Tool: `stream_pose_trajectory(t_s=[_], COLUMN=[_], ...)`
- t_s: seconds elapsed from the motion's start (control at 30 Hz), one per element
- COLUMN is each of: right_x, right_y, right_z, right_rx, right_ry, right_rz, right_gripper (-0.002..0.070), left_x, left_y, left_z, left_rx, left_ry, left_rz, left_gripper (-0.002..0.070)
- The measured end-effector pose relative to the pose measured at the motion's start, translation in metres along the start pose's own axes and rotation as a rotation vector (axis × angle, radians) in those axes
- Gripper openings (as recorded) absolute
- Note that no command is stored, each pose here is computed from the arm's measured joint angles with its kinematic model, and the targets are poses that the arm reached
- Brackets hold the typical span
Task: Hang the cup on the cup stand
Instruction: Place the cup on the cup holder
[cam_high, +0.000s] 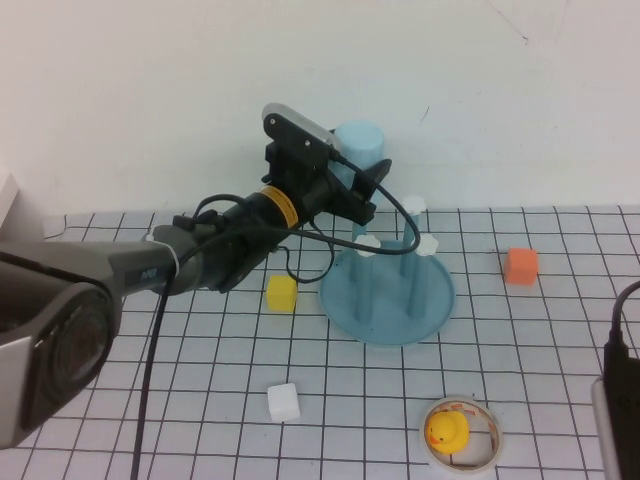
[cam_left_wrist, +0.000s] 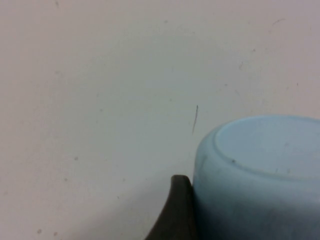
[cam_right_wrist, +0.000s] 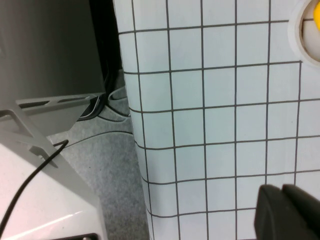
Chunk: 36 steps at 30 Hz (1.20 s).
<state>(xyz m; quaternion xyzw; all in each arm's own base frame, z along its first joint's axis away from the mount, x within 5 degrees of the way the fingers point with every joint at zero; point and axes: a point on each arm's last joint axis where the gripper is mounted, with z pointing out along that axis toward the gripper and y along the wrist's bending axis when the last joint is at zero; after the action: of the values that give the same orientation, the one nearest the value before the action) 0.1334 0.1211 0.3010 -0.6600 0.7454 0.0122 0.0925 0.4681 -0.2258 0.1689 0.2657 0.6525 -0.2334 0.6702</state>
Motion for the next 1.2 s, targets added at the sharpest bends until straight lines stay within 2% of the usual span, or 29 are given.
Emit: stream_pose_trajectory(t_s=[0.27, 0.5, 1.2], right_x=[0.000, 0.000, -0.004], right_y=[0.000, 0.000, 0.004], right_z=[0.000, 0.000, 0.000], right_rx=[0.001, 0.001, -0.046], right_ry=[0.002, 0.002, -0.041], right_rz=[0.009, 0.009, -0.012], right_gripper=[-0.0001, -0.0001, -0.0001], left_x=[0.021, 0.022, 0.021], left_y=[0.001, -0.001, -0.006], left_z=[0.001, 0.002, 0.002], left_rx=[-0.013, 0.001, 0.030], left_ry=[0.106, 0.127, 0.158], left_rz=[0.006, -0.059, -0.047], left_gripper=[0.0591, 0.0591, 0.0597])
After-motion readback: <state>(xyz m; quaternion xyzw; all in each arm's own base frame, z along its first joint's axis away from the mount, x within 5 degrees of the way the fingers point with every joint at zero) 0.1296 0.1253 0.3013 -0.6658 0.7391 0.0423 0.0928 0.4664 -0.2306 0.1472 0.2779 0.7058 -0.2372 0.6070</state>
